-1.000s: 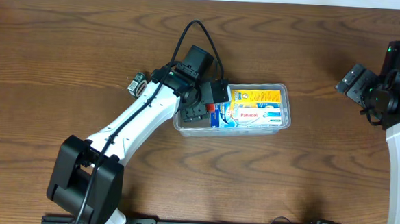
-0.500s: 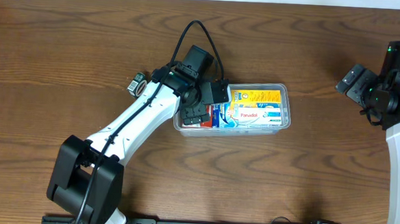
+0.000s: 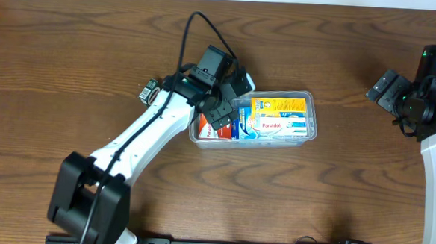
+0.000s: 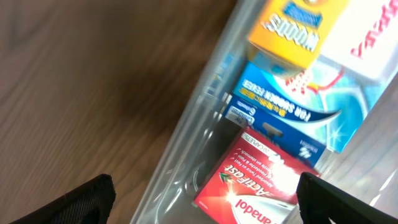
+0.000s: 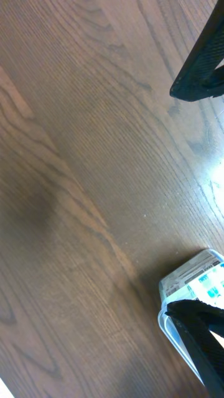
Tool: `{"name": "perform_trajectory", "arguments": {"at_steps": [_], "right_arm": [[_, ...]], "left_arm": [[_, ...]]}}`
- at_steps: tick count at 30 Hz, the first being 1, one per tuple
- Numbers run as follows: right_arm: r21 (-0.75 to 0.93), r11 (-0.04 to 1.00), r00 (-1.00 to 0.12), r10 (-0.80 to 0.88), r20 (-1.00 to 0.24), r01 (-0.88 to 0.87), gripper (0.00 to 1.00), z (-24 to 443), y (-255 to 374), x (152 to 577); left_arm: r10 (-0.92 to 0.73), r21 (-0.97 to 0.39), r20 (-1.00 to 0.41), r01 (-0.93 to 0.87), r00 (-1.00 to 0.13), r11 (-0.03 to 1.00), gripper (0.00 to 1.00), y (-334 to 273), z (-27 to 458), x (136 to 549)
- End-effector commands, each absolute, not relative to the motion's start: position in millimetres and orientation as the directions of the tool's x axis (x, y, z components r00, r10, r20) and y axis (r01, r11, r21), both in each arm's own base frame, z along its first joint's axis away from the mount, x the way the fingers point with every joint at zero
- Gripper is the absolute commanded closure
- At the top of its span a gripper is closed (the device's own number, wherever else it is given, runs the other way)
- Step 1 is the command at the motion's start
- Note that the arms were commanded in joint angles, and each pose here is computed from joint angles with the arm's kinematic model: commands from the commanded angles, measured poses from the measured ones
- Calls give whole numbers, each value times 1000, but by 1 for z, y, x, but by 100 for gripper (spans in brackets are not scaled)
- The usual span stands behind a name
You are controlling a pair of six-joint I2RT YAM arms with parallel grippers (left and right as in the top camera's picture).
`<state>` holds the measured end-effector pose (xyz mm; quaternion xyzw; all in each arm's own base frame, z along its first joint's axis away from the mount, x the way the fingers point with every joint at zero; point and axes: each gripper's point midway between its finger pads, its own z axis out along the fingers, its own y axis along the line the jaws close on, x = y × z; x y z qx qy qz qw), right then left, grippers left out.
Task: Pack container
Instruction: 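Lower the red-and-white box into the container and release, then raise the left gripper and move it back left, then lower the left gripper onto the dark green box and grasp it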
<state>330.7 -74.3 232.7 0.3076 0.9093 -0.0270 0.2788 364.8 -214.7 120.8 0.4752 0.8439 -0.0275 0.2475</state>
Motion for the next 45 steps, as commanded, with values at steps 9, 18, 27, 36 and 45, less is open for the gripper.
{"name": "perform_trajectory", "arguments": {"at_steps": [9,18,27,36,45], "right_arm": [[125,798,-643,557,-525,589,1,234,-77,331],[125,798,-643,557,-525,589,1,234,-77,331],[125,798,-643,557,-525,589,1,234,-77,331],[125,798,-643,557,-525,589,1,234,-77,331],[125,798,-643,557,-525,589,1,234,-77,331]], "left_arm": [[405,200,-587,359,-701,912,5,-99,192,409],[290,198,-484,219,-826,955,5,-18,147,423],[366,213,-342,308,-865,927,5,-6,97,420],[399,195,-247,358,-883,913,7,-6,63,413],[399,191,-232,361,-887,913,38,-5,57,412]]}}
